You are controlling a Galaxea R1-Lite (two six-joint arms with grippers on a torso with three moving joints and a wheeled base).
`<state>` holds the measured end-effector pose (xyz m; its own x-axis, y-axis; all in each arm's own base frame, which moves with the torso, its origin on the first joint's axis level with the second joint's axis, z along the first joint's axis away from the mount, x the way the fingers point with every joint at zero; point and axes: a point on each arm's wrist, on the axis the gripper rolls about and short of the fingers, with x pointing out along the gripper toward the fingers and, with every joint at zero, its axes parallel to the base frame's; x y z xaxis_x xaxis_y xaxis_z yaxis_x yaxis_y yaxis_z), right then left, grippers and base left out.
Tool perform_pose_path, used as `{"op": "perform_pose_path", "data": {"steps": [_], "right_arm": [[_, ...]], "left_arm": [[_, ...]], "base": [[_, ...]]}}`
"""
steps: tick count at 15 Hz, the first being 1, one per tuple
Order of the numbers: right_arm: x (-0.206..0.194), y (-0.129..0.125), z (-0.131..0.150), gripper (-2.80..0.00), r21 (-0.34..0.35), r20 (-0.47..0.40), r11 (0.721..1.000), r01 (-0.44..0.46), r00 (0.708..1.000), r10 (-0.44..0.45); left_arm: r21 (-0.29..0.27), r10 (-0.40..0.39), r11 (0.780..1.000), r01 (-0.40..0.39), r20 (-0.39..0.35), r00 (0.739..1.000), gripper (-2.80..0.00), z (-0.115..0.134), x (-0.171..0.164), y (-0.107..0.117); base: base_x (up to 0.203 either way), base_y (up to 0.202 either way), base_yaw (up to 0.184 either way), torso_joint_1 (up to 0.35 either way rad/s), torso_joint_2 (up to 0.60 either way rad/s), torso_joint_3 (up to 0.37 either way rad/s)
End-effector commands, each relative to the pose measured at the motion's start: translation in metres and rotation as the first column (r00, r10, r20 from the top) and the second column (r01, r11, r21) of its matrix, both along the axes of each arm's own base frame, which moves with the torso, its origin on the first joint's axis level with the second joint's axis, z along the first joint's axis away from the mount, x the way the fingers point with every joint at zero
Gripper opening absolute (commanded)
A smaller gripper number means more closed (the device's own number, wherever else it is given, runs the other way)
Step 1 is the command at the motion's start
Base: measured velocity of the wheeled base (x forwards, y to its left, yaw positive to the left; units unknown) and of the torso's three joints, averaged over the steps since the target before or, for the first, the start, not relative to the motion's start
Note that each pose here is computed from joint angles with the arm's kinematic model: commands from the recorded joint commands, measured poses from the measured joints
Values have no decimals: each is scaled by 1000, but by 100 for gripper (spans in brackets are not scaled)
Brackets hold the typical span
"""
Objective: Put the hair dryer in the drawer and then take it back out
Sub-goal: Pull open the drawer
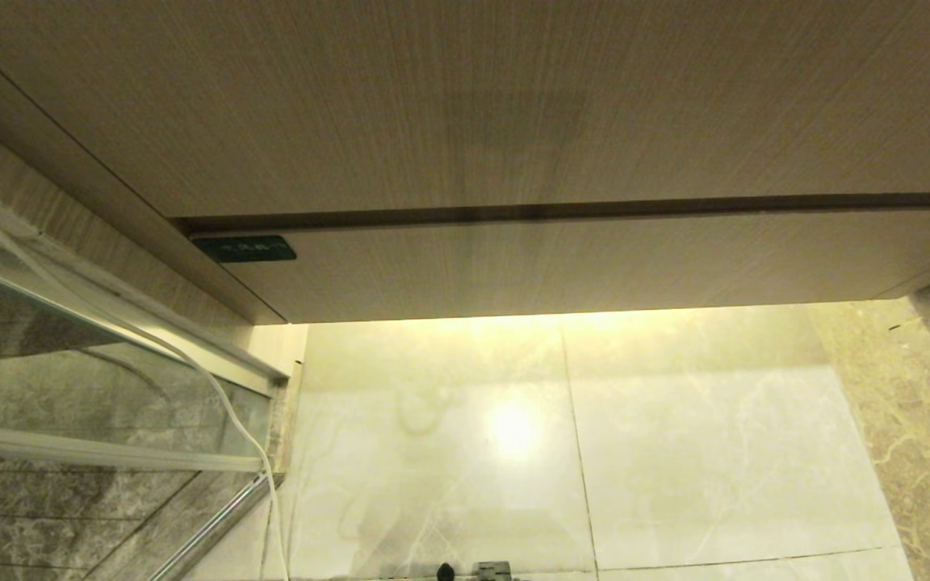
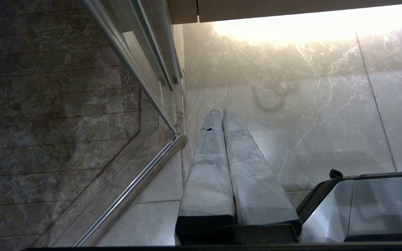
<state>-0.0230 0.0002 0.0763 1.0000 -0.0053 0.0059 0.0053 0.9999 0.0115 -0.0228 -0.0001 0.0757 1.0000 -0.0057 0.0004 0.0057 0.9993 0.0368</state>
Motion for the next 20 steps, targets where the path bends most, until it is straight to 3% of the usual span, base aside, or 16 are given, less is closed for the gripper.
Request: {"op": "perform_pose_path", "data": {"steps": [1, 13, 15, 20], "right_arm": [[0, 0, 0, -280, 5, 0, 1000, 1, 1000, -1], [-1, 0, 1, -280, -19, -4, 1000, 2, 1000, -2], [-7, 0, 22, -280, -58, 29, 998, -16, 999, 18], [-60, 3, 110, -280, -165, 55, 980, -107, 992, 117]], "left_arm": [[0, 0, 1000, 0, 1, 1000, -280, 0, 0, 0], [0, 0, 1000, 0, 1, 1000, -280, 0, 0, 0], [0, 0, 1000, 0, 1, 1000, -280, 0, 0, 0], [0, 0, 1000, 0, 1, 1000, -280, 0, 0, 0]], "base": [[0, 0, 0, 0, 0, 0], [0, 0, 0, 0, 0, 0], [0, 0, 0, 0, 0, 0], [0, 0, 0, 0, 0, 0]]}}
